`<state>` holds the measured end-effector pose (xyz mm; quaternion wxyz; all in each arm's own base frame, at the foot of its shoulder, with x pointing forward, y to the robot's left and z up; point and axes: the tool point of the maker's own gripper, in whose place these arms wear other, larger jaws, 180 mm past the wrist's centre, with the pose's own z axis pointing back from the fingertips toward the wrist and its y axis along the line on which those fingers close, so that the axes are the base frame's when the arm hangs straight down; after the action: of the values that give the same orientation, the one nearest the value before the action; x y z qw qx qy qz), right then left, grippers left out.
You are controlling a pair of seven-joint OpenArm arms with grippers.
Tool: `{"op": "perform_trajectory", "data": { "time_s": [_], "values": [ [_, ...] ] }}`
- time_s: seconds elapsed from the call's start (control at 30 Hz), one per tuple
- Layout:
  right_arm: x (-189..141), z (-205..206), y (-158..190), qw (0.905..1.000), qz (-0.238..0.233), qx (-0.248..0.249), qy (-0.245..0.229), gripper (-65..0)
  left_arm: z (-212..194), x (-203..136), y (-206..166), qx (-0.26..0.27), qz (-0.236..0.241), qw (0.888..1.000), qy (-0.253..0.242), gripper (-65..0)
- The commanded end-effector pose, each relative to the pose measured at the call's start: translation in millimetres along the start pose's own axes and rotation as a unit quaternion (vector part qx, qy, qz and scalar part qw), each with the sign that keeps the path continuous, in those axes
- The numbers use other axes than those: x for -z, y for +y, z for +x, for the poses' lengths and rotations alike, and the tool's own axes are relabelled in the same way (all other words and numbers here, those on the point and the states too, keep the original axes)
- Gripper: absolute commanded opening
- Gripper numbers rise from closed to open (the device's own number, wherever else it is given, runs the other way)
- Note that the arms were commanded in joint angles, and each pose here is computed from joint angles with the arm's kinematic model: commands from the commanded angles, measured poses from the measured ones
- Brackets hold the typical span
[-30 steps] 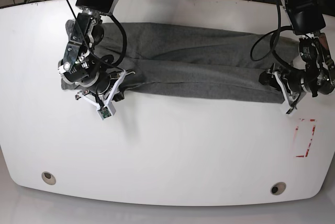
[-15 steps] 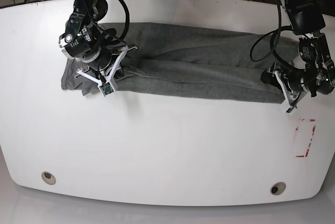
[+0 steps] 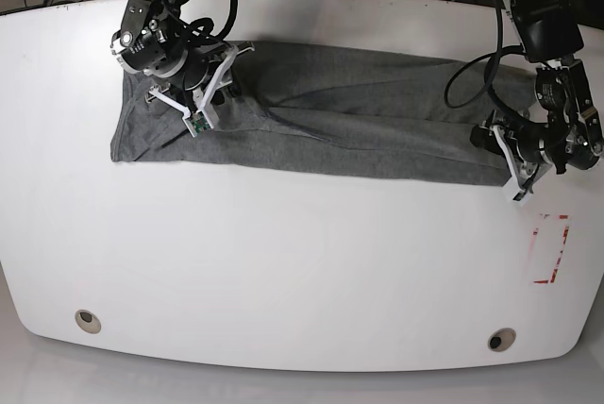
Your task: Fold the T-shirt properly
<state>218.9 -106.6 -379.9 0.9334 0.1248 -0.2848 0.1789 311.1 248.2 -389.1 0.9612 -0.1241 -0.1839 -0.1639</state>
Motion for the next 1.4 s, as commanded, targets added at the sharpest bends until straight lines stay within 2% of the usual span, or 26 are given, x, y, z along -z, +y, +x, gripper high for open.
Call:
{"op": "perform_trajectory", "data": {
  "time_s": [0.0, 0.2, 0.4, 0.53, 0.73, 0.9, 1.2, 1.37],
  "values": [
    [-7, 17, 2, 0.9994, 0.0, -0.006, -0.033, -47.1, 15, -10, 6, 0.007, 0.009, 1.0, -0.022, -29.9],
    [-11, 26, 2, 0.9985, 0.009, -0.006, -0.053, -47.1, 17, -11, 5, 0.008, 0.008, 1.0, -0.025, -29.9],
    [-16, 49, -23, 0.9968, -0.023, -0.015, -0.075, -47.6, 23, -13, 3, 0.01, 0.002, 0.999, -0.036, -29.7],
    [-9, 51, -36, 0.997, -0.043, -0.017, -0.062, -48.0, 43, -20, -5, 0.007, -0.025, 0.997, -0.076, -29.6],
    [9, 42, -47, 0.9974, -0.056, -0.014, -0.043, -55.5, 60, -42, 0, -0.035, -0.056, 0.985, -0.158, -29.2],
    [31, 19, -49, 0.999, -0.042, 0.006, -0.014, -54.1, 65, -58, 10, -0.064, -0.063, 0.975, -0.201, -29.0],
    [48, -2, -53, 0.9995, -0.023, 0.022, -0.002, -54.7, 36, -64, 19, -0.115, -0.074, 0.965, -0.223, -16.1],
    [48, -3, -53, 0.9995, -0.023, 0.023, -0.001, -54.7, 8, -62, 26, -0.149, -0.066, 0.962, -0.218, -15.6]
  ]
}}
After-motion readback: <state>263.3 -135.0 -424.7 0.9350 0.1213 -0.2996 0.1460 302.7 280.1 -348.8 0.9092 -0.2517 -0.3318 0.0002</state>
